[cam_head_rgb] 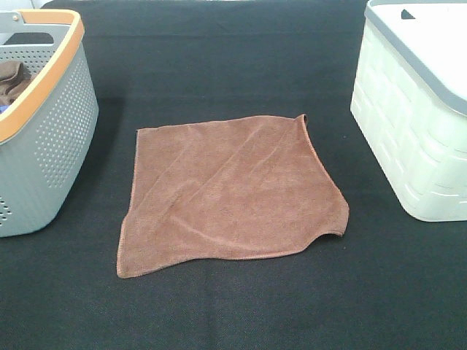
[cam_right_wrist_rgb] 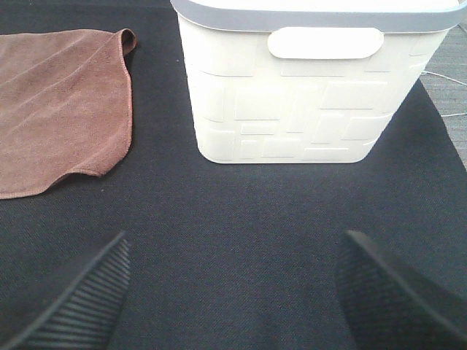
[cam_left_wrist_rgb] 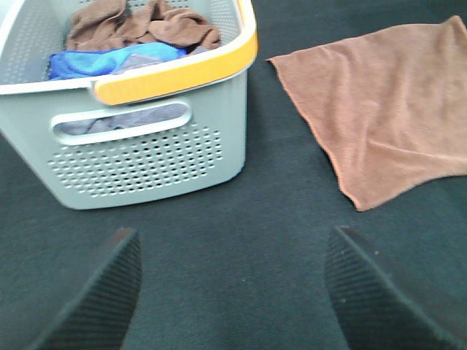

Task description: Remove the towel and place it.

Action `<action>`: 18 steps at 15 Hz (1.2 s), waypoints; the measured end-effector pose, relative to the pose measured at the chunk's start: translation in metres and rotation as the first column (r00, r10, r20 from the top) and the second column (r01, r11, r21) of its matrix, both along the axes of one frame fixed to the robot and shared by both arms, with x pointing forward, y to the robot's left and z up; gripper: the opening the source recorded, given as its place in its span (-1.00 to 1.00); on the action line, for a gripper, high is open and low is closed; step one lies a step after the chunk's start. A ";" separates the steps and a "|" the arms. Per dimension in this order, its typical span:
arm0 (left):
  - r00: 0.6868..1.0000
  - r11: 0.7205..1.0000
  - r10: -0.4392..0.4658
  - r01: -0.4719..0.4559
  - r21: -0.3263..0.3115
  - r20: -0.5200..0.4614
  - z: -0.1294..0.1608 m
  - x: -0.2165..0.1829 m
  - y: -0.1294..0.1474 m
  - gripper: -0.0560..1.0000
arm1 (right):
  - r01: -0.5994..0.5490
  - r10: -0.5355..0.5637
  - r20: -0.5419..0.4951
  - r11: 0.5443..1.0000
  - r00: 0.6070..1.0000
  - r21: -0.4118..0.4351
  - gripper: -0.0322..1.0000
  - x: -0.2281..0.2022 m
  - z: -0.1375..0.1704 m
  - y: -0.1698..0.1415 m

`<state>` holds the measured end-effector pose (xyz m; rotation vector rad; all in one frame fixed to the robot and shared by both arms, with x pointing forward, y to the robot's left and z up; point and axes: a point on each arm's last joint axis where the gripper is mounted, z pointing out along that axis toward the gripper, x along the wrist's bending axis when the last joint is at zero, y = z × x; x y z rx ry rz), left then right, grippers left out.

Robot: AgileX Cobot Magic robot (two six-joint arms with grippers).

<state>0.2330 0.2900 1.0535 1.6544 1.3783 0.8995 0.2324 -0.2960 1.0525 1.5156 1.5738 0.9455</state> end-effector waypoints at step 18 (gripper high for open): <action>0.999 0.999 -0.033 0.033 0.000 0.001 0.000 0.000 0.000 0.40 | -0.043 0.043 0.002 0.999 0.999 0.001 0.50 0.000 0.000 0.003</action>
